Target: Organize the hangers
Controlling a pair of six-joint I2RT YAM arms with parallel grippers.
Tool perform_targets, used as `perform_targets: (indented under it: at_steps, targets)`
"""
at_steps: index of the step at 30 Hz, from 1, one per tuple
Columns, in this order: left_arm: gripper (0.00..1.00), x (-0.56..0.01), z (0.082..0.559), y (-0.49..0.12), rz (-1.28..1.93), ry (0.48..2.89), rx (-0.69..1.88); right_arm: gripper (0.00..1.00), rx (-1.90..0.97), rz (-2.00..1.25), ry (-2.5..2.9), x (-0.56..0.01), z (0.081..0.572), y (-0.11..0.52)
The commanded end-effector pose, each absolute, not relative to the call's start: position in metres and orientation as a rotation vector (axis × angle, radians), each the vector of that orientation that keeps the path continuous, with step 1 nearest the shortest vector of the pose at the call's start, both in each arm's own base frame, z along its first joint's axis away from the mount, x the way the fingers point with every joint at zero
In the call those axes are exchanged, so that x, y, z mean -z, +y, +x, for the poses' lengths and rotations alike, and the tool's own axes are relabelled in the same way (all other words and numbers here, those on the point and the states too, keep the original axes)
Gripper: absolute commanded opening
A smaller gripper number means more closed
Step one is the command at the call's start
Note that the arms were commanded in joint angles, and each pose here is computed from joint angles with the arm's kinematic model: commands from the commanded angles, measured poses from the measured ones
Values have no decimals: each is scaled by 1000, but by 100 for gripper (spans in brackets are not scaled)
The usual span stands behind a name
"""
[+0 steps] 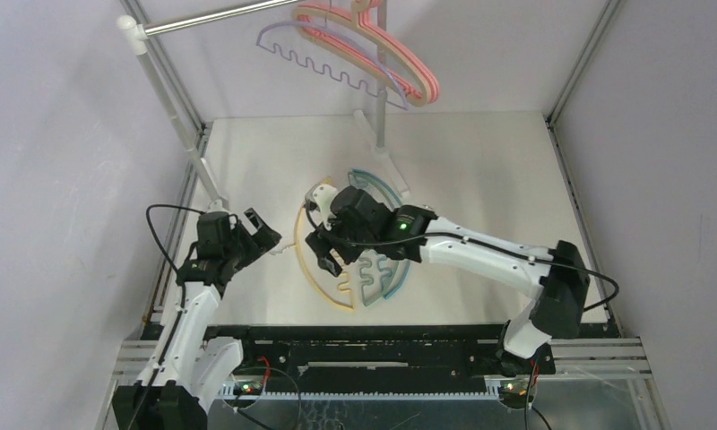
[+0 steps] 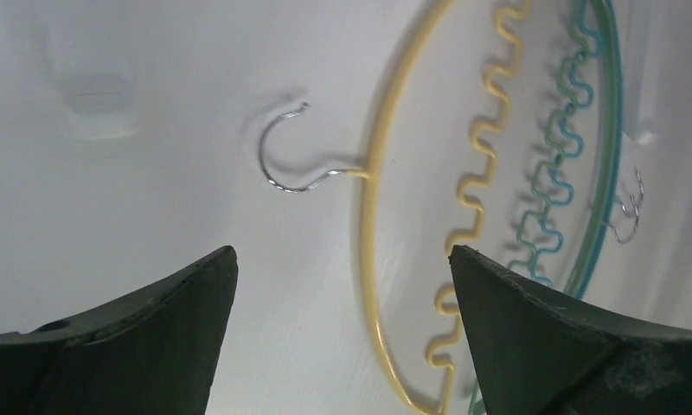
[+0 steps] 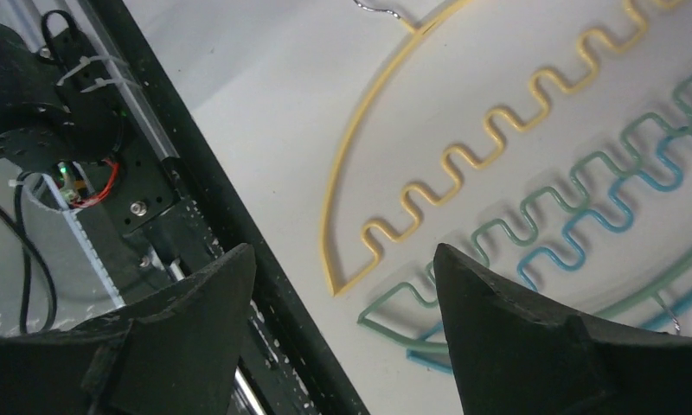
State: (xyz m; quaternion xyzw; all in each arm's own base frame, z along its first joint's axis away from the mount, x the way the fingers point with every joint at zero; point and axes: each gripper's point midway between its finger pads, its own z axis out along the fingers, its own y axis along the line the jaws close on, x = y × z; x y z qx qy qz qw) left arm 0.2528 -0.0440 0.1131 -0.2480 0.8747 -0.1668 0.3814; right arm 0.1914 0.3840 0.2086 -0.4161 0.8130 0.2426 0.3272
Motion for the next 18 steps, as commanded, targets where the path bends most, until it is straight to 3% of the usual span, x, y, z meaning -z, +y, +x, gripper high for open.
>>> perform_targets:
  at_steps: [1, 6, 18]
  targets:
    - [97, -134, 262, -17, -632, 2192, 353, 81, -682, -1163, 2098, -190, 188, 417]
    - [97, -122, 258, -1, -669, 2187, 339, 69, -661, -1211, 2238, -124, 175, 440]
    - [97, -122, 268, -5, -646, 2168, 396, 65, -473, -1260, 2347, -42, 168, 443]
